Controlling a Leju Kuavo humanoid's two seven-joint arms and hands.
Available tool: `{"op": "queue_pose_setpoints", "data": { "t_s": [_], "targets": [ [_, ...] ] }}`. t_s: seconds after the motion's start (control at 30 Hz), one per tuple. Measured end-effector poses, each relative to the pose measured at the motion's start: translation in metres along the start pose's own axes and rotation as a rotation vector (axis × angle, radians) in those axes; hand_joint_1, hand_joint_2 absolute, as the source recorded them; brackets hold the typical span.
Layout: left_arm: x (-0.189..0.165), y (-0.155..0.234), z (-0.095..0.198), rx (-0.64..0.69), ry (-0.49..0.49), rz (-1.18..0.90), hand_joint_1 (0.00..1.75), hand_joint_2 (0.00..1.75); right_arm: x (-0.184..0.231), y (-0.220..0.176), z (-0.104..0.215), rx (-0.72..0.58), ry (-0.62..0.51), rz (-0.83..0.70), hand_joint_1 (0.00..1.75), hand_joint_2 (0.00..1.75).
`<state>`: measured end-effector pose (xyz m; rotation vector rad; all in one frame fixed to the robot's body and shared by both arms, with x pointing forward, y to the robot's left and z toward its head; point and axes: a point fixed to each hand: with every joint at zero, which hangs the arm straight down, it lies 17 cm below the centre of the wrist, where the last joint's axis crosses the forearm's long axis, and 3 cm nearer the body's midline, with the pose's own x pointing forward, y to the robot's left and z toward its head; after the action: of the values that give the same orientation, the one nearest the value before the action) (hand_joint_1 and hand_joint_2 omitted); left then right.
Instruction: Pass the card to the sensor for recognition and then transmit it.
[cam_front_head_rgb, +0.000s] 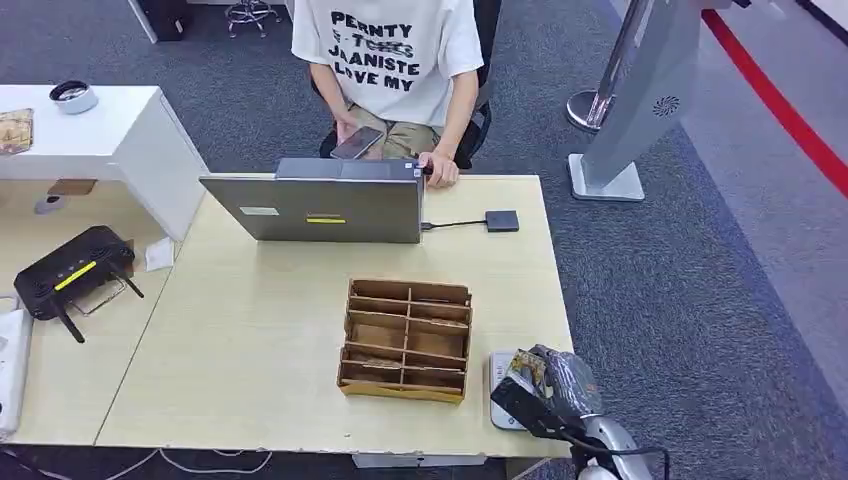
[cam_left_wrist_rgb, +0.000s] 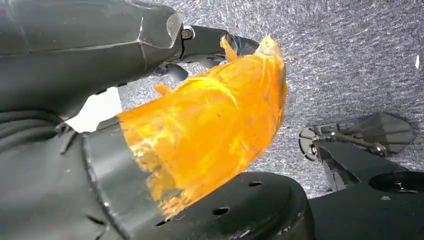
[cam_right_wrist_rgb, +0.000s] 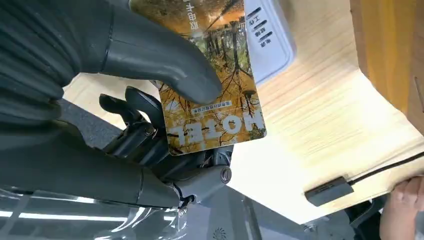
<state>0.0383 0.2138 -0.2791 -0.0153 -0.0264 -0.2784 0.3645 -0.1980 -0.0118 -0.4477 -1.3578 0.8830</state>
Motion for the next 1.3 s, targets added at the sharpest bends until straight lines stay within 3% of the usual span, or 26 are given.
{"op": "queue_pose_setpoints", "data": {
  "t_s": [1.3],
  "targets": [
    [-0.0006, 0.0008, -0.0001, 0.001, 0.002, 0.009, 0.00, 0.00, 0.0003, 0.0047, -0.0026, 0.008, 0.003, 0.000, 1.75, 1.75]
  ]
}}
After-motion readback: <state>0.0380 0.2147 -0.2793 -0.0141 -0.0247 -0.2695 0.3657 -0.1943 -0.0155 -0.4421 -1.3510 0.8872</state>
